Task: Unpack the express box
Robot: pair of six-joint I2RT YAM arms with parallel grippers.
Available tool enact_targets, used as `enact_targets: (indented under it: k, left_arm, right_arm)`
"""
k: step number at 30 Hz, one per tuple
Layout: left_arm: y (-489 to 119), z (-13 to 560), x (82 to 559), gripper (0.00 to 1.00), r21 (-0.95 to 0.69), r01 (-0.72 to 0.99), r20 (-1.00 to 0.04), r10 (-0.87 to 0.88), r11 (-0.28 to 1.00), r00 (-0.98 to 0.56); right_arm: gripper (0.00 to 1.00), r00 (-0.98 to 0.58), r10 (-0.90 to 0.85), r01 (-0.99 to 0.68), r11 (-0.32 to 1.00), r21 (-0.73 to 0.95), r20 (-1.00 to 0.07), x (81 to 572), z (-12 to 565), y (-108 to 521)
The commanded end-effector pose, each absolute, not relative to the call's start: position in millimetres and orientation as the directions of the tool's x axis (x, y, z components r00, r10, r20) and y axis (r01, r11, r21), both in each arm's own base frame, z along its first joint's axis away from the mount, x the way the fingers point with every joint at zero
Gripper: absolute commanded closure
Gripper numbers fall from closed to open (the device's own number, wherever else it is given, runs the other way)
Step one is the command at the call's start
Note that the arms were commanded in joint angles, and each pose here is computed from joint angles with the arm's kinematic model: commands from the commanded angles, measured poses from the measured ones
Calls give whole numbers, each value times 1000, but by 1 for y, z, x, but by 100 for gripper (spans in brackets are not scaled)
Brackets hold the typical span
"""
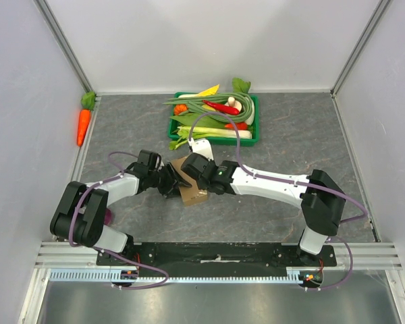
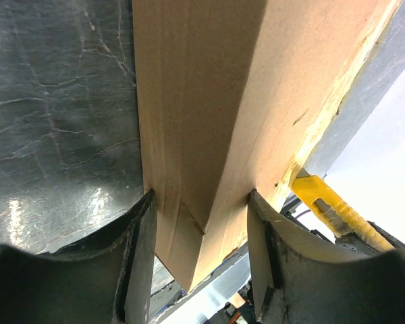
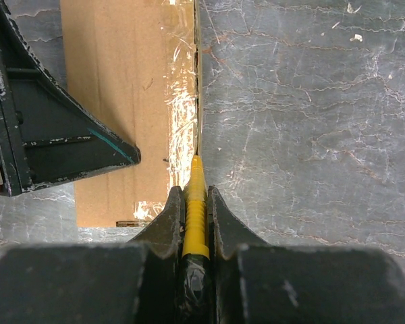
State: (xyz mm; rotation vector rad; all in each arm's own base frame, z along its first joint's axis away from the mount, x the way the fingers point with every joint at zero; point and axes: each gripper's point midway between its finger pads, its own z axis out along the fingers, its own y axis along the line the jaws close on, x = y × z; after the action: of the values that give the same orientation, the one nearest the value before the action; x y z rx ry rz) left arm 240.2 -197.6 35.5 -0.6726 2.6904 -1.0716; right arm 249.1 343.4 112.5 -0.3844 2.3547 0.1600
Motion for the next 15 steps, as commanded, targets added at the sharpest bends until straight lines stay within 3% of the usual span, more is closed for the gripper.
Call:
enact_targets:
  k: [1,15]
  left_arm:
    - [-175,5,244,61,-567,-473,-11,-580,675,-815]
    - [-162,-5,244,69,-503,-536,-31,-634,678,-773]
  right_arm:
    - [100,-712,-189,-330,940,84,-676,234,128,348]
    - [100,-736,-278,-366,931,16,-618,216,117,319]
